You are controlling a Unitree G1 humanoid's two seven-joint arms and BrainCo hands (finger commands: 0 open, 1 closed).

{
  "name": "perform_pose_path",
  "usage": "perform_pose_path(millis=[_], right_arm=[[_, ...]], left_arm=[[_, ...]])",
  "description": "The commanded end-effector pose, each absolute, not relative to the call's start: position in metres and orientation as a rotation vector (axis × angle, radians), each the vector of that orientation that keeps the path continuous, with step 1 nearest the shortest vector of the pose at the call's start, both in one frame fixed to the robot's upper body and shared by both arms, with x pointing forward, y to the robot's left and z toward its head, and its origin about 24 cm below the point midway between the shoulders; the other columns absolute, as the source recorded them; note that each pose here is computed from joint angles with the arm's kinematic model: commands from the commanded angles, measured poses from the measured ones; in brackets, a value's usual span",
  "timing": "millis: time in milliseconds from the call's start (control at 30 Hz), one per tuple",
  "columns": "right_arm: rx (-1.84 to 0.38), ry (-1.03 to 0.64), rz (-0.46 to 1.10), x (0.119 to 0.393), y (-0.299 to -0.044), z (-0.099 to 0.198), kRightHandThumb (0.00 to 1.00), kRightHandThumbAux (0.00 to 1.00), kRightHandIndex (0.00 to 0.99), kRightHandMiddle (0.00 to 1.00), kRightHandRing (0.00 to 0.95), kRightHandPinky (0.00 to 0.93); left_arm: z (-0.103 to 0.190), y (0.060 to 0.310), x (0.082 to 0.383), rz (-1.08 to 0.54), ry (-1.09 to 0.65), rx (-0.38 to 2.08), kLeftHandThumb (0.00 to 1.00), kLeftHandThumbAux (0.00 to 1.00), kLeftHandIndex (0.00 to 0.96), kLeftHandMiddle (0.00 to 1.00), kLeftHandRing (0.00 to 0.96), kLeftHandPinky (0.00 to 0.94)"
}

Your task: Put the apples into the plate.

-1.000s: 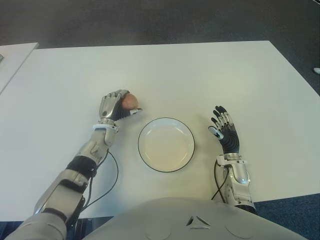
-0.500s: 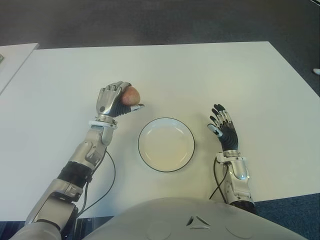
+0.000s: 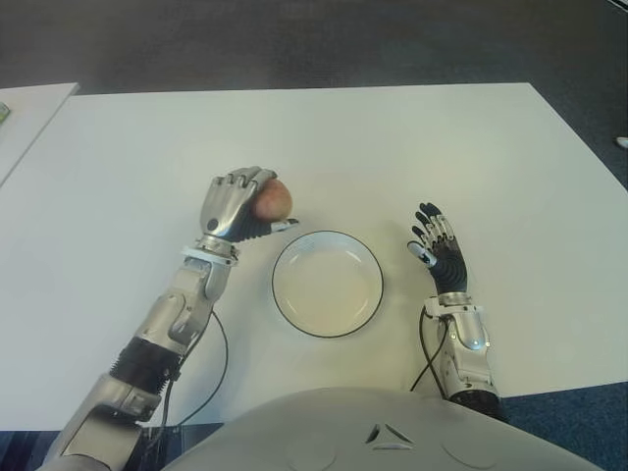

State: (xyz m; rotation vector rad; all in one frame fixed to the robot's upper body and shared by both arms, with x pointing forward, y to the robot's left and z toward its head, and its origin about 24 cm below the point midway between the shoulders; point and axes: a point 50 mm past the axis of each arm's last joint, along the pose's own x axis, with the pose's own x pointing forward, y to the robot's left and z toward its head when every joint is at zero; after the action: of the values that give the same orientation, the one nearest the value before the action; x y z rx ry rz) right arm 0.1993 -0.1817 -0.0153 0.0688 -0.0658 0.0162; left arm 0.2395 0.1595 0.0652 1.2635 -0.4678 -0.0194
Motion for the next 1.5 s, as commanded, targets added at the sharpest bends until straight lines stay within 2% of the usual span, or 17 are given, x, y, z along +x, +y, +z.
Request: perform_pose_path(millis=[33,233,467,1100,1333,1500], right_arm=[[0.100,0.066,-0.010,0.182,-0.179,-0.041,0.097,0.623,0.018,0.000,0.000,0.002],[0.094,0.070,-0.005,0.183,-0.178,-0.041,0.100,0.620,0.010,0.000,0.000,0.000],[0.096,0.069,-0.007,0.182,-0.176,-0.041,0.101,0.619,0.007,0.000,0.000,0.000],[0.089,0.063,0.000,0.184,-0.173,-0.041,0.107,0.621,0.003,0.000,0.000,0.000],[0.077,0.060,-0.003,0.184,-0.173,-0.041,0.093,0.626,0.001,0.000,0.000,0.000],[0.064,0.051,-0.007,0.184,-0.172,-0.040,0.088,0.630,0.002,0.000,0.000,0.001]], left_arm=[[0.070,0.148,0.233,-0.064,-0.547,1.271,0.855,0.666,0.401,0.535,0.829,0.784],[0.062,0.119,0.217,-0.193,-0.622,1.213,0.856,0.665,0.401,0.534,0.823,0.792],[0.050,0.105,0.206,-0.249,-0.675,1.177,0.855,0.666,0.400,0.531,0.813,0.785],[0.052,0.088,0.192,-0.310,-0.742,1.156,0.852,0.667,0.396,0.529,0.810,0.801],[0.052,0.085,0.187,-0.360,-0.724,1.149,0.853,0.666,0.396,0.537,0.812,0.825],[0.041,0.085,0.183,-0.402,-0.691,1.155,0.853,0.665,0.397,0.536,0.801,0.798]])
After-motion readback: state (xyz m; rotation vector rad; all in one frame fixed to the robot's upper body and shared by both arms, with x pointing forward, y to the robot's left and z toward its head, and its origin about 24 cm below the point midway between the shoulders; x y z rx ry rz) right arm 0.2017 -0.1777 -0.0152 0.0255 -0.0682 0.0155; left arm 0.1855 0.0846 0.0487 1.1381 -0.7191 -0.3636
